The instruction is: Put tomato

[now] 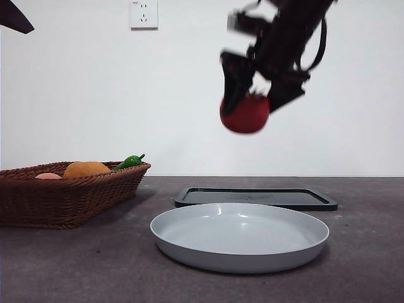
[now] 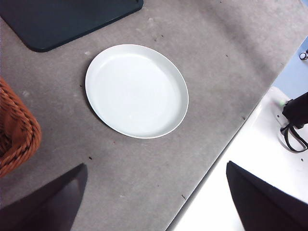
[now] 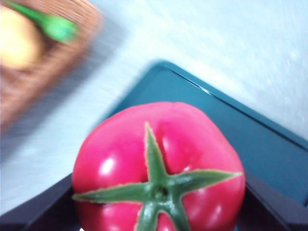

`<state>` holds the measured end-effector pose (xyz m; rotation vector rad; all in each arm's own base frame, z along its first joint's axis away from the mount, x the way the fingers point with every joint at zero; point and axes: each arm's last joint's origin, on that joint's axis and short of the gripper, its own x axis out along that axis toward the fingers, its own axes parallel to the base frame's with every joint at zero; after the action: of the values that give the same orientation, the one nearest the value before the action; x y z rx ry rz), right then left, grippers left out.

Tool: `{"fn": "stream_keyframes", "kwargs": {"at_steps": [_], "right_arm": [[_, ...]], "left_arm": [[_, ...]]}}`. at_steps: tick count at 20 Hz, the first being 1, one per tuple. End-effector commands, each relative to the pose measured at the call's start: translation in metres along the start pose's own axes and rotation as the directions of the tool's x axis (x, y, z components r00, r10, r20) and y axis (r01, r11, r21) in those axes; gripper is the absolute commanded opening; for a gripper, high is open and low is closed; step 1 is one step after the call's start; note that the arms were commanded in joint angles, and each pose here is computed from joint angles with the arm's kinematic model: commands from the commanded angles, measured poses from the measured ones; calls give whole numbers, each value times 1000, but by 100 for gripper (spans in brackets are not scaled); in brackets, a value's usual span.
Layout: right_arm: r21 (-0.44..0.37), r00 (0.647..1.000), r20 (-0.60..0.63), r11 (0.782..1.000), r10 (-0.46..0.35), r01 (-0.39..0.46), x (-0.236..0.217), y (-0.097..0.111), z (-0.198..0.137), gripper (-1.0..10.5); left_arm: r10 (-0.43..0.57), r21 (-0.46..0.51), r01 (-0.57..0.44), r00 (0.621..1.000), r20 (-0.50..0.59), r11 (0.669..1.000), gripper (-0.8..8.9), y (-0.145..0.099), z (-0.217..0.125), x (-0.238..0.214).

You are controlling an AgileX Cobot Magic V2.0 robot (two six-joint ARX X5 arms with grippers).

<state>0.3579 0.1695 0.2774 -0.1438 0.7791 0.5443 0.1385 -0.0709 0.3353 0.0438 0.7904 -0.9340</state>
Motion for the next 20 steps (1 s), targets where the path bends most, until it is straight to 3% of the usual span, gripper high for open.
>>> {"fn": "stream_keyframes", "kwargs": {"at_steps": [1, 9, 18, 20], "right_arm": [[-3, 1000, -17, 1000, -14, 14, 25, -12, 5, 181], [28, 995, -87, 998, -47, 50, 95, -48, -10, 181], [33, 991, -130, 999, -38, 43, 118, -51, -25, 182], [34, 990, -138, 999, -37, 42, 118, -50, -25, 299]], "left_arm": [[-9, 23, 8, 1000, 19, 1000, 465, -2, 5, -2], [-9, 19, 8, 1000, 19, 1000, 465, -2, 5, -2], [-9, 18, 8, 1000, 18, 1000, 465, -2, 5, -2], [-9, 18, 8, 1000, 18, 1000, 465, -2, 5, -2]]}}
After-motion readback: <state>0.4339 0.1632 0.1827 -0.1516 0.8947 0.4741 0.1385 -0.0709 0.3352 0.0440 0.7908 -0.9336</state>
